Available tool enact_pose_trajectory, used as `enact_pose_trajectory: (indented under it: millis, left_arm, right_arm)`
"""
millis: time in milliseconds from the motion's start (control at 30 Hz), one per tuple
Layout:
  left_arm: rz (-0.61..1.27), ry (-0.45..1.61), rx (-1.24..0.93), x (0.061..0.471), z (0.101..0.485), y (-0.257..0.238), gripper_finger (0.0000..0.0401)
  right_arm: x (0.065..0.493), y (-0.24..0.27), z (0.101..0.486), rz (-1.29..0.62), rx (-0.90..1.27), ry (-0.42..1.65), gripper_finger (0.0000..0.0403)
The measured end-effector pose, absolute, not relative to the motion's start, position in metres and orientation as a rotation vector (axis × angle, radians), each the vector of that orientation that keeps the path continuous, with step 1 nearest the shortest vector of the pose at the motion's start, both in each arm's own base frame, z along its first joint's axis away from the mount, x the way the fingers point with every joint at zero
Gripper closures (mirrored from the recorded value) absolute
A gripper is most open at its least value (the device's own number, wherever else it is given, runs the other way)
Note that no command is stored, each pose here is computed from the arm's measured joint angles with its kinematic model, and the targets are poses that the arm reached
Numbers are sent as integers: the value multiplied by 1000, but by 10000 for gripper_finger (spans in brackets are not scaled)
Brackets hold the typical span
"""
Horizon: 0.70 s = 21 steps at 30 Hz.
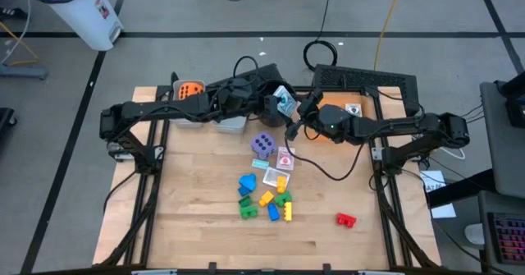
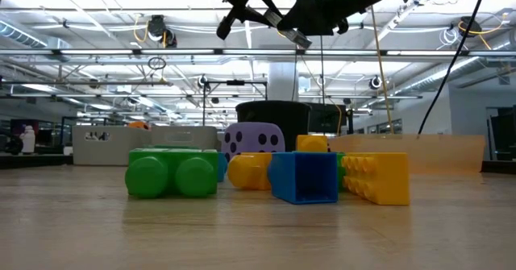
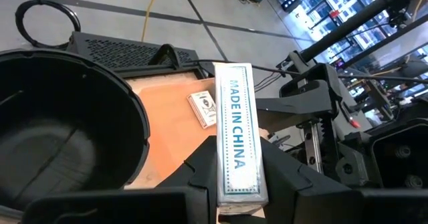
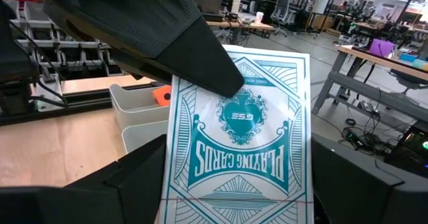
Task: Pick & Place Toys
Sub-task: Put the blue deck of cards into the orange bin
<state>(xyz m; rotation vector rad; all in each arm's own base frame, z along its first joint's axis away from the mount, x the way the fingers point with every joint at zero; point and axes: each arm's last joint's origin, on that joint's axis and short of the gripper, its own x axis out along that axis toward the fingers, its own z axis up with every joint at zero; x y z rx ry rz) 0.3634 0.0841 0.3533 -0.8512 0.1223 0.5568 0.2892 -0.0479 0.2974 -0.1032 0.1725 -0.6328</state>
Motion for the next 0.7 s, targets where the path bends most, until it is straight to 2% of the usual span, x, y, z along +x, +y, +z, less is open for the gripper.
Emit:
enact_pose_trajectory:
  millis: [300, 700]
  left_arm:
    - [511, 115, -832, 364, 356, 88, 313]
    - [427, 133, -844, 363, 358, 93, 183]
  right_arm:
    - [289, -48, 298, -644, -100, 168, 93]
    - [289, -48, 297, -657, -99, 172, 94]
